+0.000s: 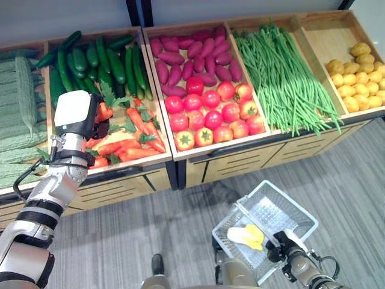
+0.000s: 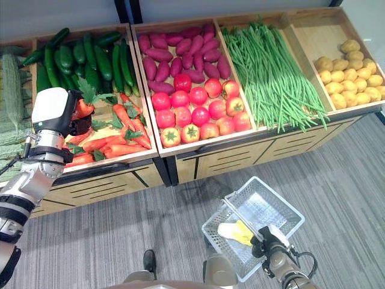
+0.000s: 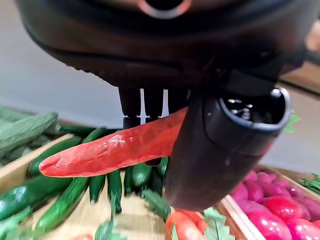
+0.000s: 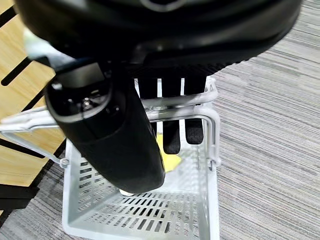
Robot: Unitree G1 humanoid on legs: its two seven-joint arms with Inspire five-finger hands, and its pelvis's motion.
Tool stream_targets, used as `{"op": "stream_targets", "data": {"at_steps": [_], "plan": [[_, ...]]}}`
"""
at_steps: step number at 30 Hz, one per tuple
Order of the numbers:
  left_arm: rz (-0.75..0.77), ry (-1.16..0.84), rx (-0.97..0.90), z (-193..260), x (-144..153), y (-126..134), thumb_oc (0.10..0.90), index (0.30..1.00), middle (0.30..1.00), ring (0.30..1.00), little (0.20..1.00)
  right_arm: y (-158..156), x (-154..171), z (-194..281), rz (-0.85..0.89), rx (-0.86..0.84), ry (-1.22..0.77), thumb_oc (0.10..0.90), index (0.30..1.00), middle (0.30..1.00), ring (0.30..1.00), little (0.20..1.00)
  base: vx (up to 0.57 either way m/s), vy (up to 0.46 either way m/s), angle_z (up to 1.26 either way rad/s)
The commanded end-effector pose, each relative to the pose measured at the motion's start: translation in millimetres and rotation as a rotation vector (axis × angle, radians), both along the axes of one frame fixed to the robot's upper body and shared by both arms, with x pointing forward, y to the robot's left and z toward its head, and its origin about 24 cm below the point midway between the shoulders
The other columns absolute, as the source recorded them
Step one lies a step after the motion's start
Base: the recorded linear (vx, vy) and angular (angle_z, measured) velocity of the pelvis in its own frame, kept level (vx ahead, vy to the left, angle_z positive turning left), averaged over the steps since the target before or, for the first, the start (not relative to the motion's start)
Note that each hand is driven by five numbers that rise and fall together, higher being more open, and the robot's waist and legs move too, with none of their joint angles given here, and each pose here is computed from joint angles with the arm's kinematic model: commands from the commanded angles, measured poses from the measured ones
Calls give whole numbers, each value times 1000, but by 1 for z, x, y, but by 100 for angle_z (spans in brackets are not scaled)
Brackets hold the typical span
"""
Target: Get the vegetables into the basket
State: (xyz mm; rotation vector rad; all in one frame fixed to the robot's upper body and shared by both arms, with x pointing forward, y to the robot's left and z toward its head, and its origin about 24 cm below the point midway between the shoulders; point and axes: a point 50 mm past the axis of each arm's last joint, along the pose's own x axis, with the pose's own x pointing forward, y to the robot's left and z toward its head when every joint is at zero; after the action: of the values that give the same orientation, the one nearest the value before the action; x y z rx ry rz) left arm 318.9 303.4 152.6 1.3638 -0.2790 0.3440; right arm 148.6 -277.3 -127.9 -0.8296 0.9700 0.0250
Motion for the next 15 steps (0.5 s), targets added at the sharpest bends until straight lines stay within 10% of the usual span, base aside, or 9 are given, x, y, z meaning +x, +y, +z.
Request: {"op": "stream_targets", "data": {"at_steps": [1, 15], "plan": [[-43, -30, 109, 33, -6, 10, 400, 300, 300, 300, 300, -17, -25, -2, -29, -43, 59, 400, 300, 300, 300, 300, 0, 0, 0], [-220, 151, 308, 39, -22, -4, 400, 300, 300, 300, 300, -28, -42, -3, -80, -42, 88, 400, 300, 300, 300, 300, -10, 32, 0]]}}
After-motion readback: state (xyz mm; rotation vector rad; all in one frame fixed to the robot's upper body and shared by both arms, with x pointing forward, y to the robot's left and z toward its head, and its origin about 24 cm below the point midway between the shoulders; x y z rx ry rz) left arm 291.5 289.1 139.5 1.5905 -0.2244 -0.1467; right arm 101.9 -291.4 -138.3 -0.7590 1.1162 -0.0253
